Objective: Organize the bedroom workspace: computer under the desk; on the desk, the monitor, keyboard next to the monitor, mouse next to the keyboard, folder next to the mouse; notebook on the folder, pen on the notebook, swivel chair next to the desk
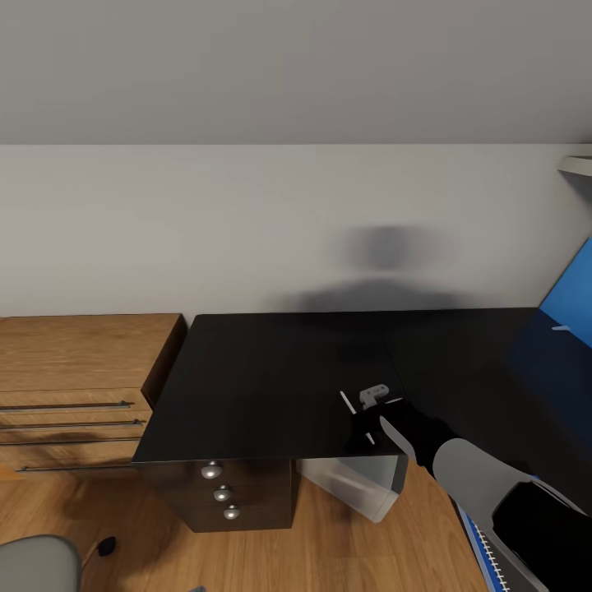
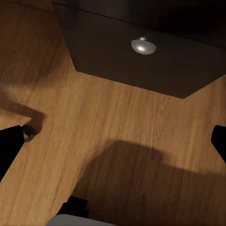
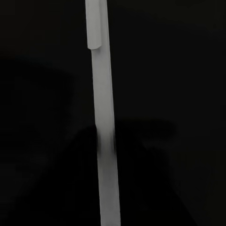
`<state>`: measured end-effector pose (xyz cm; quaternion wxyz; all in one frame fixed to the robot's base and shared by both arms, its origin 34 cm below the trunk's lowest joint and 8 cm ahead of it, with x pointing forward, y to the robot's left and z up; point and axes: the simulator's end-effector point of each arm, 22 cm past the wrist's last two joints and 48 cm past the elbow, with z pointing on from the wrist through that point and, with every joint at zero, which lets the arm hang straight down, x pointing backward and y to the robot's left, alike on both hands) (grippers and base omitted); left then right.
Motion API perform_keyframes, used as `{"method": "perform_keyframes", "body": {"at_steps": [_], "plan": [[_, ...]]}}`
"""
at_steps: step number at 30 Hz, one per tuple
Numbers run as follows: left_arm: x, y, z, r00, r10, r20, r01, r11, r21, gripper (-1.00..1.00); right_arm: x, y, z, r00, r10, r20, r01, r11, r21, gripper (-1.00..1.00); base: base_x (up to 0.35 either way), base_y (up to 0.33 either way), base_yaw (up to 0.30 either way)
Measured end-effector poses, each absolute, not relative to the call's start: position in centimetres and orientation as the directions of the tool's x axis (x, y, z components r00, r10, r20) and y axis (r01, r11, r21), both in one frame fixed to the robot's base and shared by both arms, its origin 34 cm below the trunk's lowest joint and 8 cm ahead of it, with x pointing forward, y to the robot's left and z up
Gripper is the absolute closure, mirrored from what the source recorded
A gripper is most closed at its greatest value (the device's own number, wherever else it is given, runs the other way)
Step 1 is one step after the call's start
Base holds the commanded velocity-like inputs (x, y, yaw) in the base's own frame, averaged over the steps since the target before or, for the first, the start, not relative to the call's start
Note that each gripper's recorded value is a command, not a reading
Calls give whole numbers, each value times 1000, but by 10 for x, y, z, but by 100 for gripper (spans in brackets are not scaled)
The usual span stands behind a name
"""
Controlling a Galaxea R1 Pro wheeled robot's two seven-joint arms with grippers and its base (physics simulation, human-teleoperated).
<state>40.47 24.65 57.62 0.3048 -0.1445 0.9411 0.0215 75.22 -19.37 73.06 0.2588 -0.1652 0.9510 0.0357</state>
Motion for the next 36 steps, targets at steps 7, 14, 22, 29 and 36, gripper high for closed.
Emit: {"method": "perform_keyframes", "body": {"at_steps": [7, 14, 22, 29, 36], "plan": [[405, 246, 576, -772, -259, -580, -285, 957, -48, -100, 752, -194, 731, -811, -297, -504, -334, 943, -19, 100, 0, 0, 0], [404, 246, 582, -774, -259, -578, -283, 958, -50, -100, 748, -205, 732, -816, -310, -488, -333, 942, -41, 100, 0, 0, 0], [402, 245, 592, -774, -259, -577, -282, 958, -52, -100, 747, -213, 742, -819, -303, -487, -323, 945, -45, 100, 0, 0, 0], [400, 245, 600, -775, -259, -577, -282, 958, -52, -100, 746, -217, 750, -821, -297, -488, -316, 948, -46, 100, 0, 0, 0], [398, 245, 607, -775, -259, -577, -282, 958, -52, -100, 745, -222, 758, -823, -293, -487, -308, 950, -51, 100, 0, 0, 0]]}}
